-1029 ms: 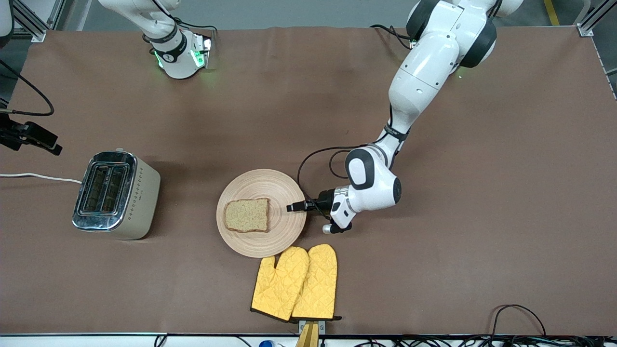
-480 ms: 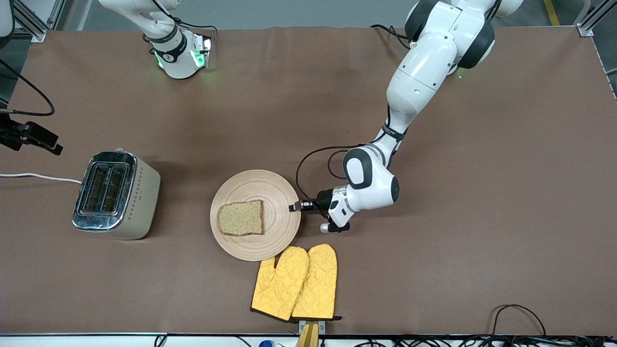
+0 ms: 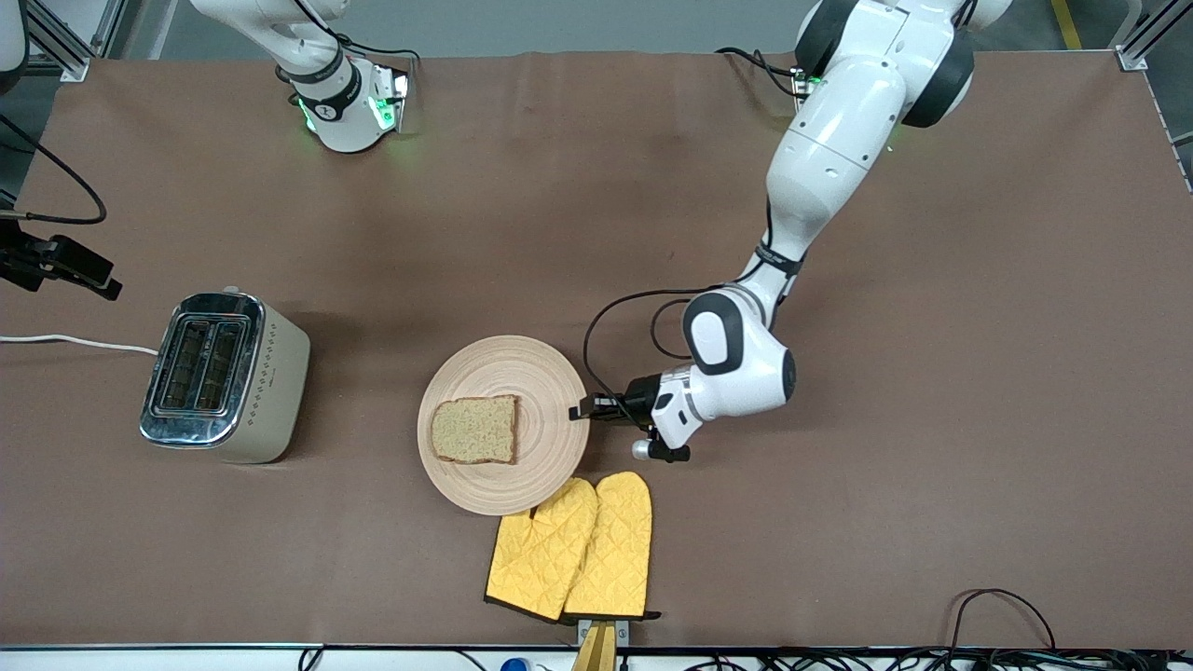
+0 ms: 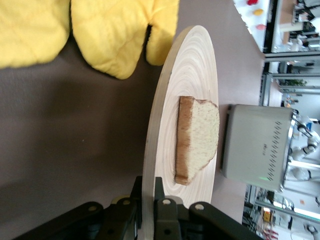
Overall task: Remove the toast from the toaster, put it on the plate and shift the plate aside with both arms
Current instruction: 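Slide the plate with the toast away from the toaster using the left gripper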
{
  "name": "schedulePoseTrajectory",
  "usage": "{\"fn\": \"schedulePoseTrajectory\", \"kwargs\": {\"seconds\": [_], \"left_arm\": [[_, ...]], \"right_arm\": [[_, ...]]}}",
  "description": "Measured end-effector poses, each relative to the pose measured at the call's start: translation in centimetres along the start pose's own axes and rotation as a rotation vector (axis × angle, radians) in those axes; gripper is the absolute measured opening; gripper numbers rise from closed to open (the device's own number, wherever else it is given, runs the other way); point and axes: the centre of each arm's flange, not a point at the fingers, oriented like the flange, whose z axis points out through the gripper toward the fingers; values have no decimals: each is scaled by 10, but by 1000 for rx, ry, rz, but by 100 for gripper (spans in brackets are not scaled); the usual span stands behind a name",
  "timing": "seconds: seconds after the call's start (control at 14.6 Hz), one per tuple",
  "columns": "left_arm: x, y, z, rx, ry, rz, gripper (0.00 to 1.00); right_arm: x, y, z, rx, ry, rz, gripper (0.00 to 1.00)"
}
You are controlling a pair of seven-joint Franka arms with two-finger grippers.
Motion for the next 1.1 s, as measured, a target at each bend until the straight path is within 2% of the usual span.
{"fn": "schedulePoseTrajectory", "kwargs": {"seconds": [0.34,0.48,0.62,0.75,0.89,1.1], "left_arm": [[15,-36,-72,-103,-108,103,10],[24,-65,-125,-155,-151,103,10],[39,-111,-201,-148,-180,92,10],[48,-162,-282,-151,-166,58,10],[47,-210,-353,-117,-134,31,10],[38,-258,-420,-69,-88,50,10]], "right_arm": [[0,0,1,0,-1,0,100],[0,0,1,0,-1,0,100],[0,0,1,0,-2,-1,100],[0,0,1,0,-2,-1,100],[0,0,1,0,-2,-1,100],[0,0,1,0,-3,-1,100]]}}
